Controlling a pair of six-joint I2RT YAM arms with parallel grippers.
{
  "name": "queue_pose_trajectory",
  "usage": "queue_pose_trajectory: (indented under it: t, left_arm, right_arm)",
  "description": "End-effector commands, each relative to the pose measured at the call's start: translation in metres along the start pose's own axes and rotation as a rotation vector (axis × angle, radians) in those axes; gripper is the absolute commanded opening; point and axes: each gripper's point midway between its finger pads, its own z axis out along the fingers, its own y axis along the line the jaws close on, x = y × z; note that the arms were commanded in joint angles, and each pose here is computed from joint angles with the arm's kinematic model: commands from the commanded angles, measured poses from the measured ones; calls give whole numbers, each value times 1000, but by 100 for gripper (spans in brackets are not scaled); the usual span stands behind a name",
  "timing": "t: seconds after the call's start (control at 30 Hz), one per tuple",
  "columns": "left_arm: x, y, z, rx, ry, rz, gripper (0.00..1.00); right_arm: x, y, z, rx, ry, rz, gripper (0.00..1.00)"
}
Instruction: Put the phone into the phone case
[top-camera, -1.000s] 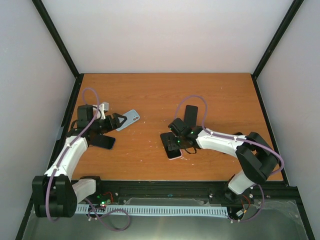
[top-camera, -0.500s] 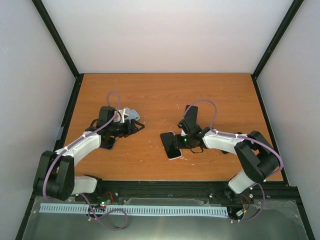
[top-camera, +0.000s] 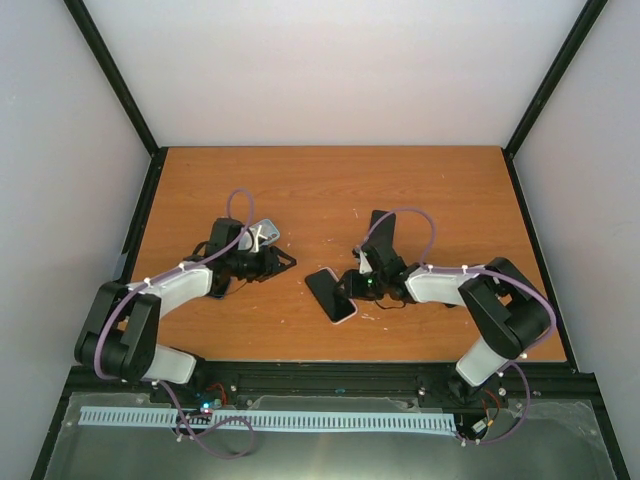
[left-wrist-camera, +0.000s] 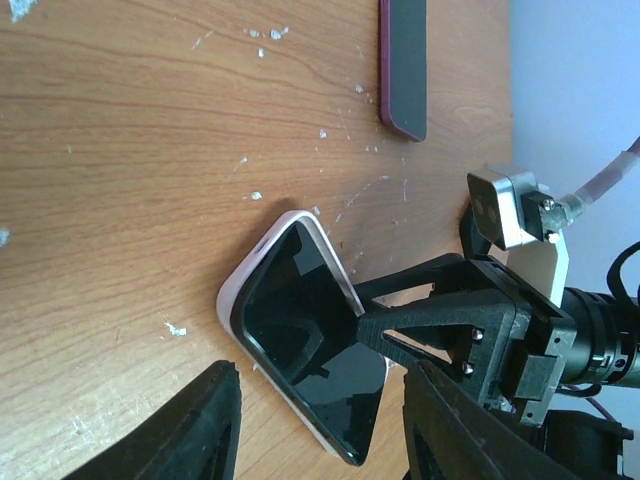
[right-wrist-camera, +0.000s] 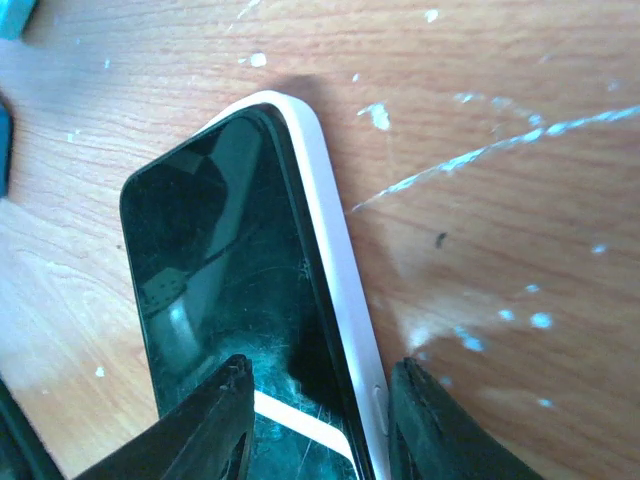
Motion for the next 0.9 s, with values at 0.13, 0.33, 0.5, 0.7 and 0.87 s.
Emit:
queue_pose_trajectory:
  t: [0.13,0.33,0.5,0.7,0.87]
  left_arm:
    - [11,-2,12,40,47,2,45]
    - [31,-3,12,56,90,-18,57]
    - [43,6,17,85,103,-52,56]
    - [39,4,22,108,106,-48,53]
    - [25,-2,21,73,87,-2,49]
  right_arm:
    - [31,4,7,-67,51,157,37]
    - [46,-14,2,18,71,149,39]
    - [61,-11,4,-9,95,127,39]
    - [72,11,11,-45,115,108,37]
    - [66,18,10,-60,95,100,35]
